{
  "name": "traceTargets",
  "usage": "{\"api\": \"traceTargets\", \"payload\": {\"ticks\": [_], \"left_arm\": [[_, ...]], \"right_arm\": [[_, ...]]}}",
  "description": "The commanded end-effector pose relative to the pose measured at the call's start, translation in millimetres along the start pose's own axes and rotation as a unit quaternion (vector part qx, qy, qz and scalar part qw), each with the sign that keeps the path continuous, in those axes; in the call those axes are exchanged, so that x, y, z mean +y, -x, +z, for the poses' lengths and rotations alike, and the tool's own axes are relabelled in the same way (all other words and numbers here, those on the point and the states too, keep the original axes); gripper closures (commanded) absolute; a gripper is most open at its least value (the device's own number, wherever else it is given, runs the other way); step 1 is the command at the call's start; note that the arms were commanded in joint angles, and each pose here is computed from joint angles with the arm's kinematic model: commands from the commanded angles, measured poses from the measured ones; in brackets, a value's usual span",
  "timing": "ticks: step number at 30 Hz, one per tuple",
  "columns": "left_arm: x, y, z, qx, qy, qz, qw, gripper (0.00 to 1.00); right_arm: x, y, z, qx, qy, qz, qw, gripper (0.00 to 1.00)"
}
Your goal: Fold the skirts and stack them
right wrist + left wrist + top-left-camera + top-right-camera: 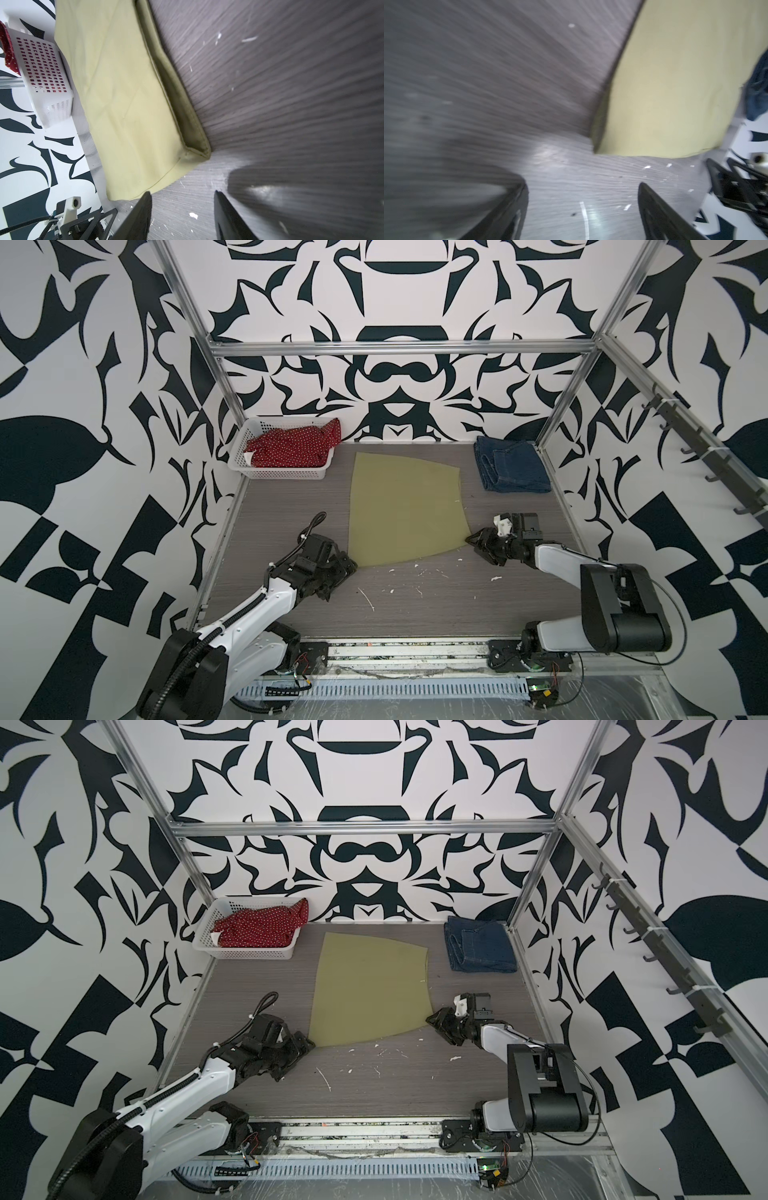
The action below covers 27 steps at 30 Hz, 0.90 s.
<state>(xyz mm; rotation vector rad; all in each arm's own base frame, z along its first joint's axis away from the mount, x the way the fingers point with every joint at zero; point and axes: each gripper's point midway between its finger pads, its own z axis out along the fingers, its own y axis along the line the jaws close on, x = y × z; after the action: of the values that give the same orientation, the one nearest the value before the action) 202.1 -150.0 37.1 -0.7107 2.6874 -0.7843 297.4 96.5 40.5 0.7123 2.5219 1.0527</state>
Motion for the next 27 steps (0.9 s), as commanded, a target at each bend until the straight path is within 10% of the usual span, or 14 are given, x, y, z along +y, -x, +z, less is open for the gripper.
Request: {"api": "traceTargets", "payload": {"ticks": [1, 13, 27], "left_arm": [[-3, -6, 9, 0.013, -0.002, -0.016, 1.0, 0.22], [8, -2, 31, 0.007, 0.023, -0.019, 1.0, 0.51], [18, 12, 33, -0.035, 0.045, -0.017, 0.998, 0.56]], "right_arm": [[13, 9, -2, -0.014, 0.029, -0.01, 0.999, 0.47], [10, 8, -1, -0.019, 0.031, -0.013, 0.999, 0.47], [-2, 0, 8, -0.011, 0.032, 0.001, 0.999, 0.47]]}}
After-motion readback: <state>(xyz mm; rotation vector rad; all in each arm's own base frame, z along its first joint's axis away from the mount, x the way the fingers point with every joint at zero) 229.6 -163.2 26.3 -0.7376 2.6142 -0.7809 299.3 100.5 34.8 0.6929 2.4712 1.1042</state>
